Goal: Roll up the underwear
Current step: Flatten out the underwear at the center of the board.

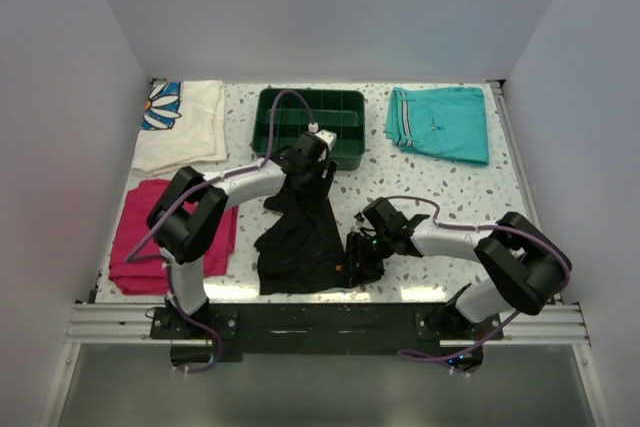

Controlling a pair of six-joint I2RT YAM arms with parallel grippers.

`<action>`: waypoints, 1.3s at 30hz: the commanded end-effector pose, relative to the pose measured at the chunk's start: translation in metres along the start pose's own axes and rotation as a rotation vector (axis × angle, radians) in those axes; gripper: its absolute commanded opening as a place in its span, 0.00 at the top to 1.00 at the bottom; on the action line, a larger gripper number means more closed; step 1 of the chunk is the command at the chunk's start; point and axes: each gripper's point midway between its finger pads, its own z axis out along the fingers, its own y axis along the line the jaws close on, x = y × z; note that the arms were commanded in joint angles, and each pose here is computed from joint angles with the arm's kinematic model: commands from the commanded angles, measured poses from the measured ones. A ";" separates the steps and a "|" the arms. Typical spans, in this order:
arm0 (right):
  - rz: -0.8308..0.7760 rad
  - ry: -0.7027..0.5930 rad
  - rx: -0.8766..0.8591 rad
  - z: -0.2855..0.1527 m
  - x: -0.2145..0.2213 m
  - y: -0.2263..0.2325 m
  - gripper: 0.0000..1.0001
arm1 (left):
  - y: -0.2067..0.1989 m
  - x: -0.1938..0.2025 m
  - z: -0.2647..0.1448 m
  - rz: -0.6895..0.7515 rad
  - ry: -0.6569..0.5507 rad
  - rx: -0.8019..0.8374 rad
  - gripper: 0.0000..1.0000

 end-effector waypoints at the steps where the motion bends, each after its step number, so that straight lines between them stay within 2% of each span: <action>1: -0.001 -0.042 0.055 0.006 -0.008 -0.010 0.60 | -0.002 -0.023 0.003 0.051 -0.051 0.021 0.23; 3: 0.002 -0.053 0.066 0.006 -0.010 -0.013 0.63 | -0.003 -0.021 0.006 0.059 -0.038 0.024 0.28; 4: 0.004 -0.053 0.070 0.005 -0.010 -0.013 0.70 | -0.002 -0.021 0.007 0.059 -0.035 0.022 0.30; 5: 0.004 -0.054 0.078 0.006 -0.010 -0.014 0.77 | -0.002 -0.020 0.008 0.061 -0.032 0.021 0.38; 6: 0.003 -0.060 0.090 0.005 -0.011 -0.017 0.83 | -0.002 -0.018 0.009 0.063 -0.028 0.021 0.42; 9: -0.006 -0.072 0.109 0.003 -0.014 -0.017 0.99 | -0.002 -0.015 0.012 0.061 -0.022 0.021 0.49; 16: -0.061 -0.148 0.242 -0.015 -0.030 -0.023 1.00 | -0.004 -0.015 0.010 0.044 -0.023 0.036 0.76; 17: -0.068 -0.164 0.263 -0.019 -0.033 -0.023 1.00 | -0.005 -0.016 0.007 0.040 -0.027 0.037 0.86; 18: -0.076 -0.158 0.305 -0.025 -0.031 -0.029 1.00 | -0.004 -0.016 0.006 0.032 -0.031 0.035 0.90; 20: -0.118 -0.238 0.363 -0.040 -0.048 -0.026 1.00 | -0.004 -0.021 -0.002 0.023 -0.046 0.037 1.00; 22: -0.138 -0.290 0.417 -0.059 -0.058 -0.021 1.00 | -0.005 -0.028 -0.011 0.002 -0.068 0.041 1.00; 27: -0.216 -0.473 0.548 -0.122 -0.083 -0.012 1.00 | -0.006 -0.069 -0.076 -0.076 -0.224 0.066 1.00; 29: -0.256 -0.554 0.533 -0.149 -0.092 0.007 1.00 | -0.006 -0.088 -0.113 -0.105 -0.321 0.087 1.00; 31: -0.288 -0.609 0.520 -0.172 -0.096 0.023 1.00 | -0.004 -0.092 -0.135 -0.151 -0.362 0.098 1.00; 32: -0.319 -0.627 0.507 -0.182 -0.096 0.030 1.00 | -0.004 -0.101 -0.160 -0.166 -0.419 0.121 1.00; 35: -0.418 -0.650 0.458 -0.203 -0.095 0.055 1.00 | -0.006 -0.100 -0.197 -0.202 -0.479 0.165 1.00; 39: -0.538 -0.619 0.385 -0.226 -0.076 0.080 1.00 | -0.008 -0.083 -0.233 -0.230 -0.492 0.152 1.00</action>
